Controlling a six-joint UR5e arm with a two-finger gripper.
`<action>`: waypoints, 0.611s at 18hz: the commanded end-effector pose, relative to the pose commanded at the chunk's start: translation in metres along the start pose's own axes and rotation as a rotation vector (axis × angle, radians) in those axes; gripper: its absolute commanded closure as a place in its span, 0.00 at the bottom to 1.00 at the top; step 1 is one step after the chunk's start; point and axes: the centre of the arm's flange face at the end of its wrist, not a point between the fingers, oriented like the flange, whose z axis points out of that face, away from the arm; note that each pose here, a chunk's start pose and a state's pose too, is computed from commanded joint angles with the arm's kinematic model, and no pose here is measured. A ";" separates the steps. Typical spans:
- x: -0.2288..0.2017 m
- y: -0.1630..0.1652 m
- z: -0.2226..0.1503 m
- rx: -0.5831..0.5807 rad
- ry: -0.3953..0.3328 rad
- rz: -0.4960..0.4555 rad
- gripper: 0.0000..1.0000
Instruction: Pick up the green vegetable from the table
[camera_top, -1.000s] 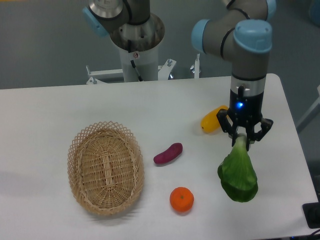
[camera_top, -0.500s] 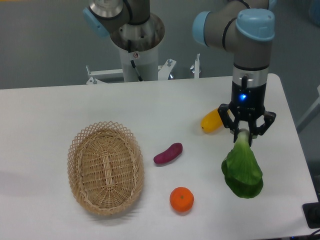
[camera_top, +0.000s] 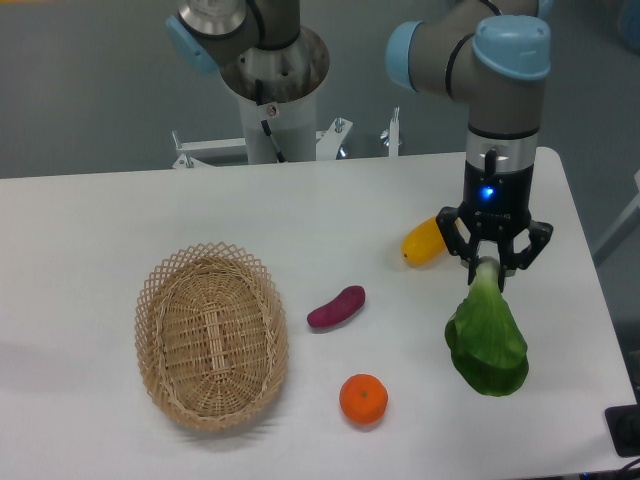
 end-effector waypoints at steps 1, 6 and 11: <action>0.000 0.000 -0.001 0.001 -0.001 -0.001 0.60; 0.001 -0.001 0.000 0.000 0.001 0.001 0.61; 0.001 -0.001 0.000 -0.001 0.000 0.003 0.62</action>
